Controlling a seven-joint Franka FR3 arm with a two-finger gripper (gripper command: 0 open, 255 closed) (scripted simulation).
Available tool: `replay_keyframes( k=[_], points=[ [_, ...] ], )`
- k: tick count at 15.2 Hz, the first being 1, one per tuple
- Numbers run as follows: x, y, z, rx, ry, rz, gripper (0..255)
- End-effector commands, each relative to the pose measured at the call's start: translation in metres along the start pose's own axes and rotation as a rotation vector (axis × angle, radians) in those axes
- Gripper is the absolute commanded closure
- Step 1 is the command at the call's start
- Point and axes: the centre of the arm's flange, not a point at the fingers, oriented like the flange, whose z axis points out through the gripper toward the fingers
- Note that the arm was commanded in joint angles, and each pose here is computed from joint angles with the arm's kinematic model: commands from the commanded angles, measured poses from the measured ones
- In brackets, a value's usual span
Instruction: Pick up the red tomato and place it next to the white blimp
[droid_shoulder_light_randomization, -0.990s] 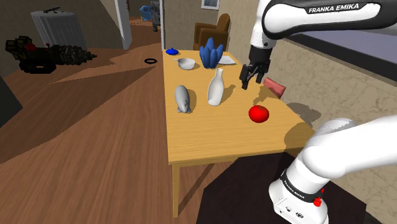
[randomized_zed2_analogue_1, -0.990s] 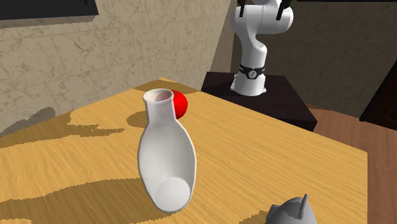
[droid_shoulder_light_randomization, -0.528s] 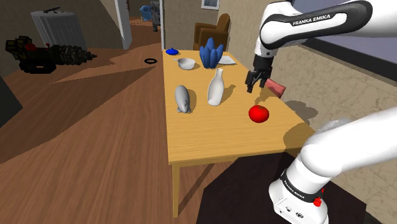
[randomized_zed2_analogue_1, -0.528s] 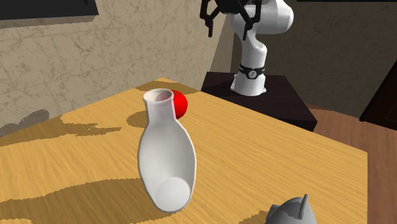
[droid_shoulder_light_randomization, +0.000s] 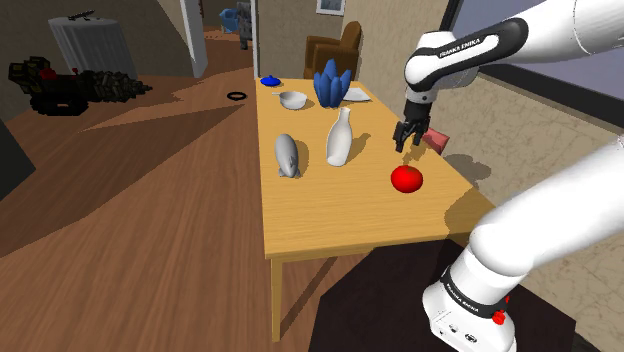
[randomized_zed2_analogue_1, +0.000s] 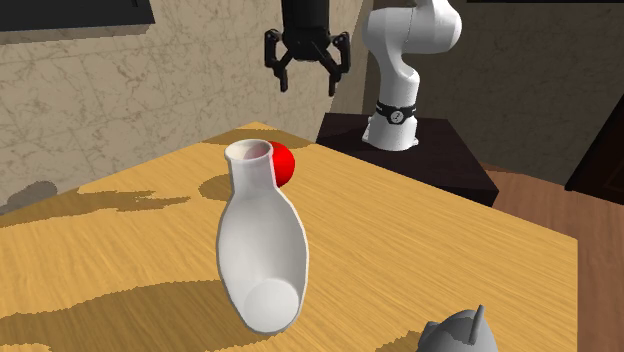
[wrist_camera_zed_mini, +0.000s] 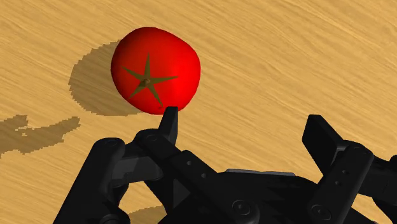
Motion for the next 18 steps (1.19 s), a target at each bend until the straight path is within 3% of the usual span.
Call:
replay_keyframes(
  k=[1, 8, 18],
  points=[
    [0.004, 0.024, 0.014, 0.006, -0.01, 0.002, 0],
    [0.026, 0.101, 0.067, 0.029, -0.048, 0.013, 0],
    [0.024, 0.1, 0.107, 0.029, -0.048, 0.013, 0]
  ],
)
